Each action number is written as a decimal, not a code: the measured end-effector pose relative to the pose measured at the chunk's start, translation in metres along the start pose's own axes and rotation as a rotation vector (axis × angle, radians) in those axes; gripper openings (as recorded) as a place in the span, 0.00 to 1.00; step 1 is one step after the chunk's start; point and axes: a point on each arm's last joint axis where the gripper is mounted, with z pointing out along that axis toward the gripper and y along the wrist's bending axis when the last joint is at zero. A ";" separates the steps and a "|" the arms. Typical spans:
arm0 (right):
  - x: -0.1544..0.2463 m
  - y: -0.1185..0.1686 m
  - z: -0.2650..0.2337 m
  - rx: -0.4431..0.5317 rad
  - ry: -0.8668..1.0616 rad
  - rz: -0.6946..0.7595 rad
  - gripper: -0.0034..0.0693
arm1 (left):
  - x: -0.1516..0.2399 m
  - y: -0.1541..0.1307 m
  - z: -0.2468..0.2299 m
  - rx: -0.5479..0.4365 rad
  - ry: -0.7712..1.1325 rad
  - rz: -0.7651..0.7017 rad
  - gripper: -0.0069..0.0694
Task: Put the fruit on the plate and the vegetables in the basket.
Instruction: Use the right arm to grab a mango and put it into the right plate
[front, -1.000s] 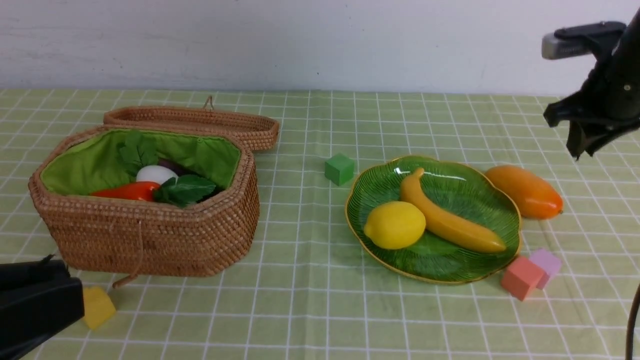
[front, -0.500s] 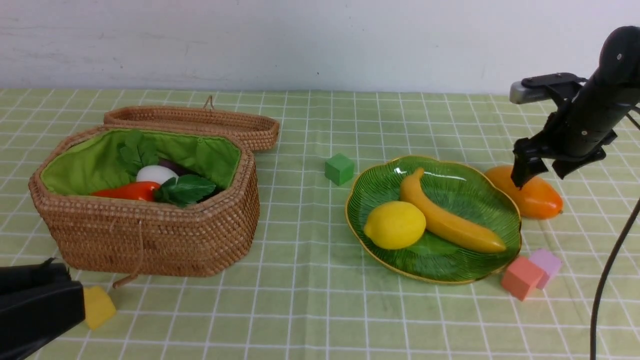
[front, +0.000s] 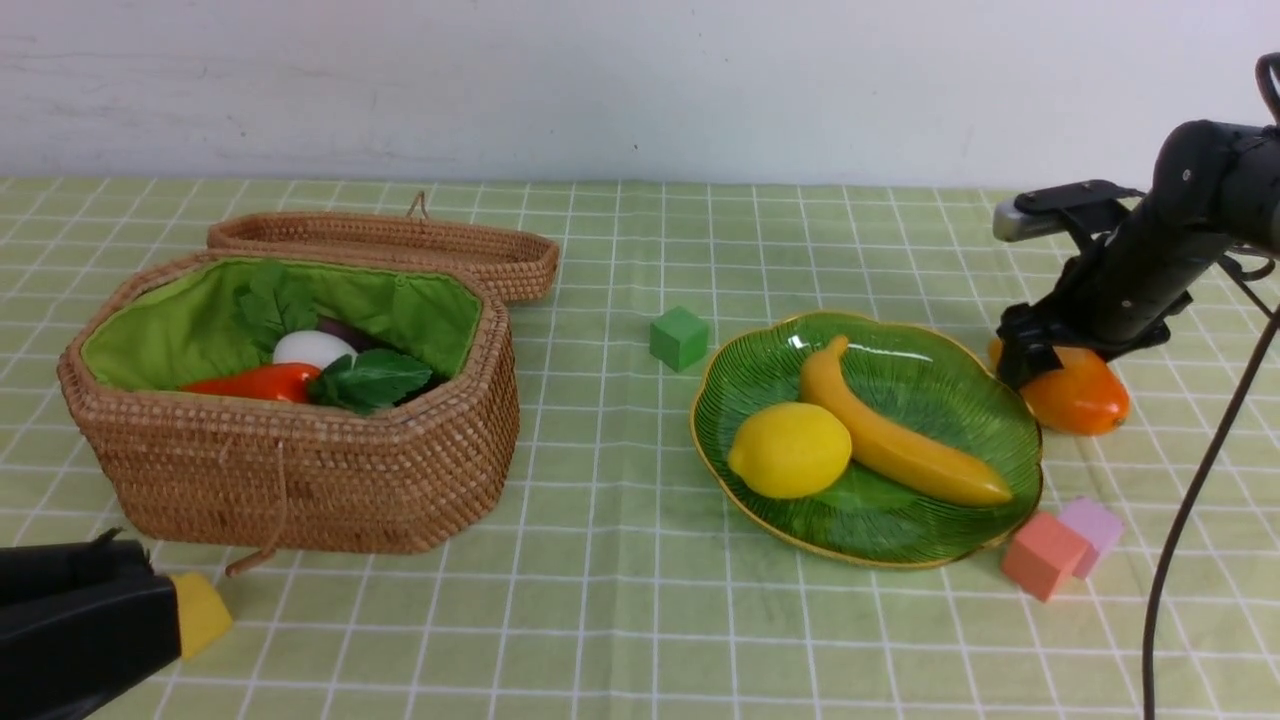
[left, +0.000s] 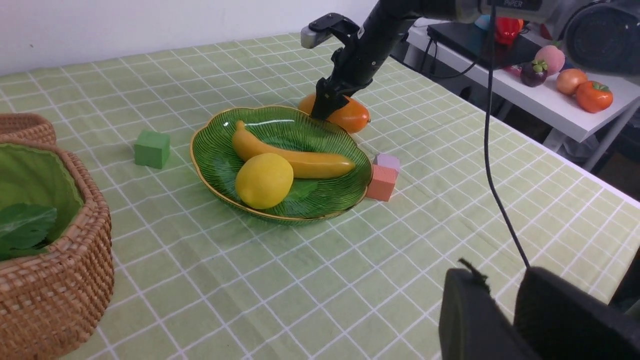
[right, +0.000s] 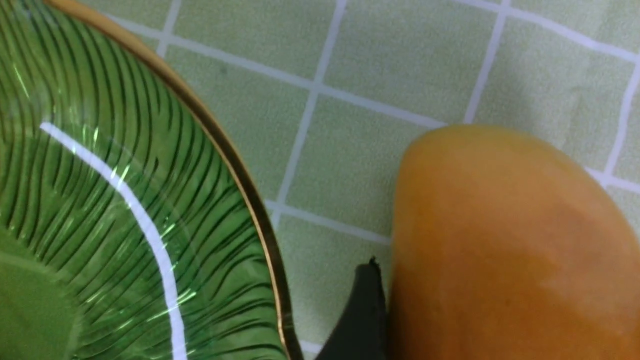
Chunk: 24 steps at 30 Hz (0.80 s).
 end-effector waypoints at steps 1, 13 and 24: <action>0.000 0.000 0.001 -0.002 0.001 0.002 0.92 | 0.000 0.000 0.000 0.005 0.001 -0.007 0.28; 0.005 0.001 0.016 -0.020 0.024 0.015 0.81 | 0.000 -0.002 0.000 0.024 0.003 -0.033 0.28; -0.005 -0.001 -0.037 0.046 -0.007 0.043 0.81 | 0.000 0.001 0.000 -0.011 -0.003 0.020 0.28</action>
